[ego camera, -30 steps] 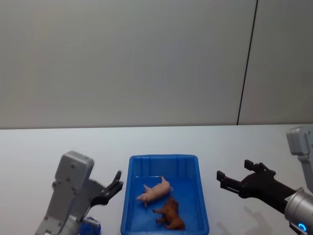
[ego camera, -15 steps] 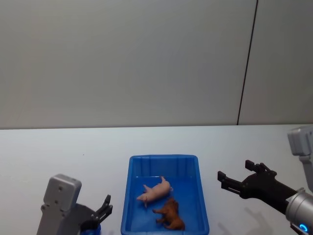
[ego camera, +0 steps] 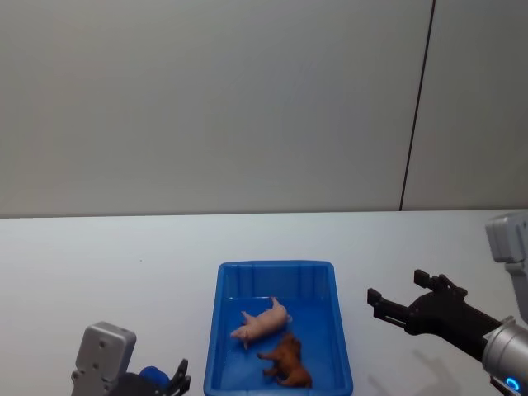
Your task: Pick up the two dolls from the table and place them into the box.
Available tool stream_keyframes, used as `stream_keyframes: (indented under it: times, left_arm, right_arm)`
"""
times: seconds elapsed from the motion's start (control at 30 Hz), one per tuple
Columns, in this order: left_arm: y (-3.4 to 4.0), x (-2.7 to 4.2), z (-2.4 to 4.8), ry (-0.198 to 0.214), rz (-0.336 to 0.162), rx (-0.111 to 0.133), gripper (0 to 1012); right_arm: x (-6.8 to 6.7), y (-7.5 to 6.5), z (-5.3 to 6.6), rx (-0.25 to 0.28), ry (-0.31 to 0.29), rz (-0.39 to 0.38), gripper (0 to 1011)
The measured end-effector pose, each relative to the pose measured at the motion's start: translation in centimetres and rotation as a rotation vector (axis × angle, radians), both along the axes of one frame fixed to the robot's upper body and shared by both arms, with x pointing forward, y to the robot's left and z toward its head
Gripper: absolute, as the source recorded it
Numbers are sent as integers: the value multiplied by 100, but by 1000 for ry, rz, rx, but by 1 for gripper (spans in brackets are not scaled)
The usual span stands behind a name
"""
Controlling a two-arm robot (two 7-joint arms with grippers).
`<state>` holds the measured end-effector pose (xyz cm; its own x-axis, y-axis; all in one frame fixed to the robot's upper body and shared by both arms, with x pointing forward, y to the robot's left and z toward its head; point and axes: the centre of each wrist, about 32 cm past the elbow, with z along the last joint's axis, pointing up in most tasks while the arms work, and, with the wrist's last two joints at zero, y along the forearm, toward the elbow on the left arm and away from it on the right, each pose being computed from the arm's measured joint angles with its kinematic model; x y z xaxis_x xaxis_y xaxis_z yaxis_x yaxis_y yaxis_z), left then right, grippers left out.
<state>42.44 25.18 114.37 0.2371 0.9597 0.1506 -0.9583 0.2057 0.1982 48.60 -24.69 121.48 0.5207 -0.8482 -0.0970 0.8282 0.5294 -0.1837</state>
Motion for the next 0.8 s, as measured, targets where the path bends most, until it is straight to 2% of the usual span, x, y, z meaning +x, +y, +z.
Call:
stream_keyframes:
  times: [0.4, 0.63, 0.67, 0.73, 0.8]
  left_arm:
    - [54, 45, -161, 33, -12, -23, 1002]
    - [88, 75, -233, 49, -9, -33, 858]
    - [95, 81, -245, 52, -8, -35, 805]
    - [103, 87, -259, 55, -6, -36, 782]
    - [115, 96, -276, 58, -3, -37, 708]
  right_arm:
    - [-1, -1, -1, -1, 0, 0, 1001]
    - [-1, -2, -1, -1, 1, 0, 1001]
    - [-1, -1, -2, -1, 1, 0, 1001]
    - [-1, -2, -2, -1, 1, 0, 1001]
    - [-1, -1, -1, -1, 1, 0, 1001]
